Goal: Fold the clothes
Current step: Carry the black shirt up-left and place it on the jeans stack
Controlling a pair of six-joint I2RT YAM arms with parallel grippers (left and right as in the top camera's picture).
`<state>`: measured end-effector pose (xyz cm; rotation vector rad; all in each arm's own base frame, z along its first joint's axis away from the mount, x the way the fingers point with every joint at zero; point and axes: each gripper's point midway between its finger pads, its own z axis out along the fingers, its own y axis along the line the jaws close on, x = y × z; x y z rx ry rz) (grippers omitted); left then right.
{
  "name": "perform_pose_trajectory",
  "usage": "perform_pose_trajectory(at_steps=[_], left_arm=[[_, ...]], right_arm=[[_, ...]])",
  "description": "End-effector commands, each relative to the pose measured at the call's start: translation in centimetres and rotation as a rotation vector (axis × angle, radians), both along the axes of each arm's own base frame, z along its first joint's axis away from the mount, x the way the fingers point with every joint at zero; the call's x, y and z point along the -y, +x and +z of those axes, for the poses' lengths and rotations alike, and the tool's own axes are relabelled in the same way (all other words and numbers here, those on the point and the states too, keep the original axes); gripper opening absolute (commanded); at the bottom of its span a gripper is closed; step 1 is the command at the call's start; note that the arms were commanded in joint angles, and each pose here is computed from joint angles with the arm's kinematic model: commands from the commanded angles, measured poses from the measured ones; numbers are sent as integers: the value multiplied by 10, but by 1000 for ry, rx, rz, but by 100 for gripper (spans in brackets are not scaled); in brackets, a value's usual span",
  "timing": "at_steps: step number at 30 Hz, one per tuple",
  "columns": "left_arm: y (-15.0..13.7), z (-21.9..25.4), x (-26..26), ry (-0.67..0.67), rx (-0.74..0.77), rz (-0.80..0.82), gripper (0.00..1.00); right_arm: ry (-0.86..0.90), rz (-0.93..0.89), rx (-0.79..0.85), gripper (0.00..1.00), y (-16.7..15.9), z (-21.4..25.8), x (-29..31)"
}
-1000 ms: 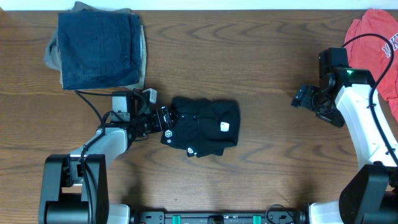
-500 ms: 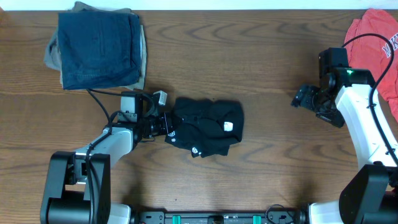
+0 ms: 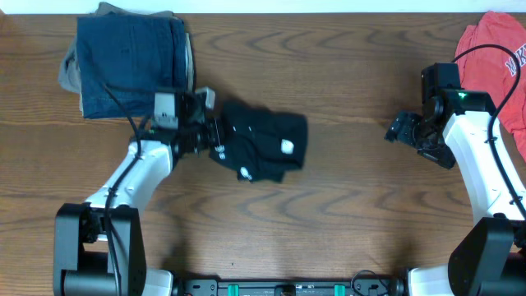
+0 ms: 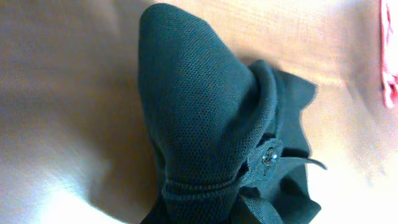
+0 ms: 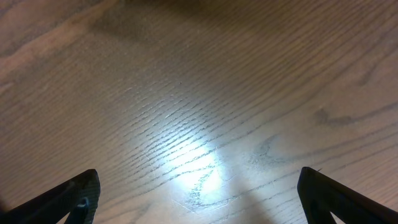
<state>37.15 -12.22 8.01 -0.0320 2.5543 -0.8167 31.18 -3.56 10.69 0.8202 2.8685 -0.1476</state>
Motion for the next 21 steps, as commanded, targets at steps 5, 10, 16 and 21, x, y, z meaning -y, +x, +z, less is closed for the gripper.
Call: perform_pose_trajectory(at_steps=[5,10,16,21], left_arm=[[62,59,-45,287,247,122,6],[83,80,-64,403,364,171,6],[103,106,-88,433,458,263,6],[114,128,-111,435,510,324,6]], right_arm=[[-19,2,3,99,1,2,4],[-19,2,3,99,1,2,4],[-19,2,3,99,1,2,4],[-19,2,3,99,1,2,4]])
